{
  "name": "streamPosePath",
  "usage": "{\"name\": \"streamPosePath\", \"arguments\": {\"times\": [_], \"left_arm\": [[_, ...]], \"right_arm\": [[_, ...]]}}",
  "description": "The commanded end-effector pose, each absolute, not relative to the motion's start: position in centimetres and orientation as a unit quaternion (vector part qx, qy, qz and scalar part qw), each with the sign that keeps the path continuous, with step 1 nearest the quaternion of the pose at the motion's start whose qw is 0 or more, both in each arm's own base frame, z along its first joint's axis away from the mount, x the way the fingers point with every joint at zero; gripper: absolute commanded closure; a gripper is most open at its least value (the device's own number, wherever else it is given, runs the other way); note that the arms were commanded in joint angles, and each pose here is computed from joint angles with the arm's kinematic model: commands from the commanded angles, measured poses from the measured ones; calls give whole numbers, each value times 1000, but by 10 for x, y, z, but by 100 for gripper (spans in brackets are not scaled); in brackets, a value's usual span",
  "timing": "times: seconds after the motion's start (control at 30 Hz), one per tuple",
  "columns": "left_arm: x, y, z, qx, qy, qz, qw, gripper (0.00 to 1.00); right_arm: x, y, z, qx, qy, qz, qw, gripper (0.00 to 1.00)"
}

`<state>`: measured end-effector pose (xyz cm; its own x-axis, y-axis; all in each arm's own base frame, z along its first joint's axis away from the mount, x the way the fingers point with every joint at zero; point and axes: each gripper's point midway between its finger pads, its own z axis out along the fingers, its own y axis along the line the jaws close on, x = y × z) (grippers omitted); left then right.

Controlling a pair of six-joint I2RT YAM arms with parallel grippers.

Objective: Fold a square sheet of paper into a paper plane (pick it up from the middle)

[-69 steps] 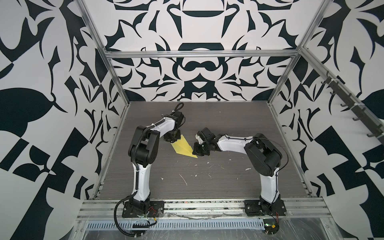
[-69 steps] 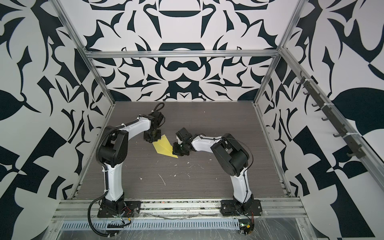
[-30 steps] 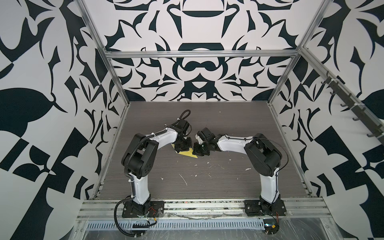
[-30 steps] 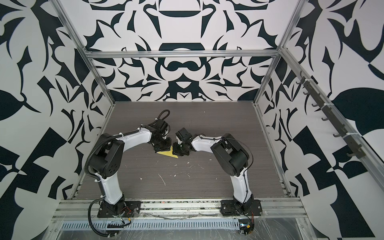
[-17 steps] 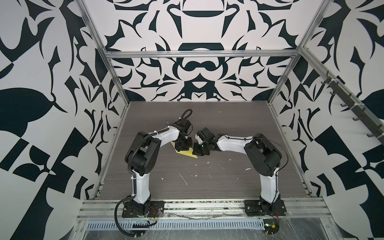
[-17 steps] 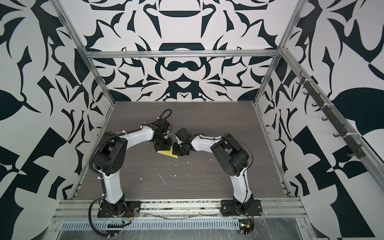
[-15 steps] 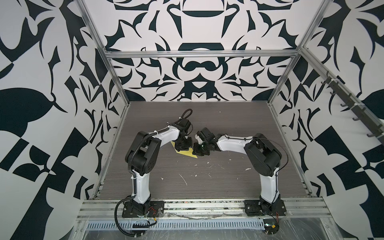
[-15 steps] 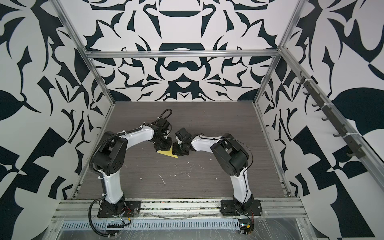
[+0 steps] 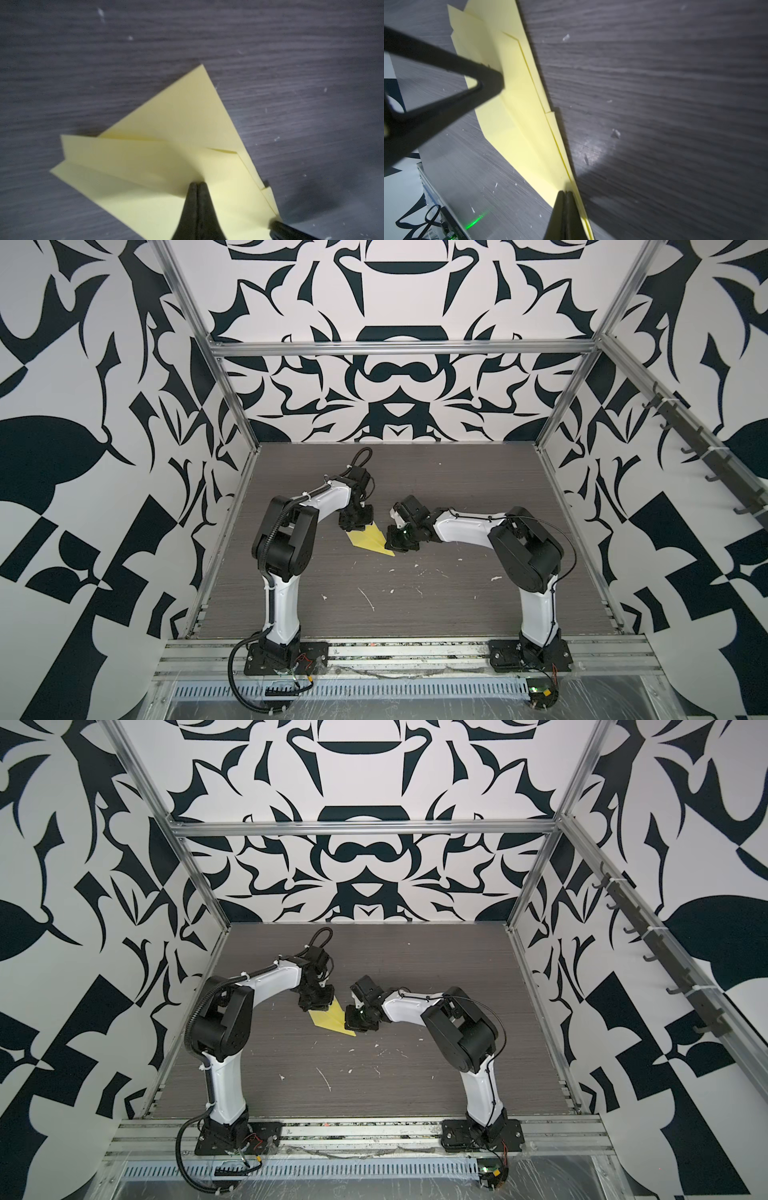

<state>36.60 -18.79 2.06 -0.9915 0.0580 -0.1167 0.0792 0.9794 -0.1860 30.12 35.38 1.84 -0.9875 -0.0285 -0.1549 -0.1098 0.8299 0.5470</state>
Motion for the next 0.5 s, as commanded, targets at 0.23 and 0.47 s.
{"name": "streamPosePath", "arguments": {"times": [0.23,0.47], "left_arm": [[360,-132,-6,39,999,-9,8,97],[376,-111,-6,25,999,16,17,97]], "right_arm": [[267,304,-40,-22,985,170,4,100],[267,304,-41,-21,985,169,5,100]]}}
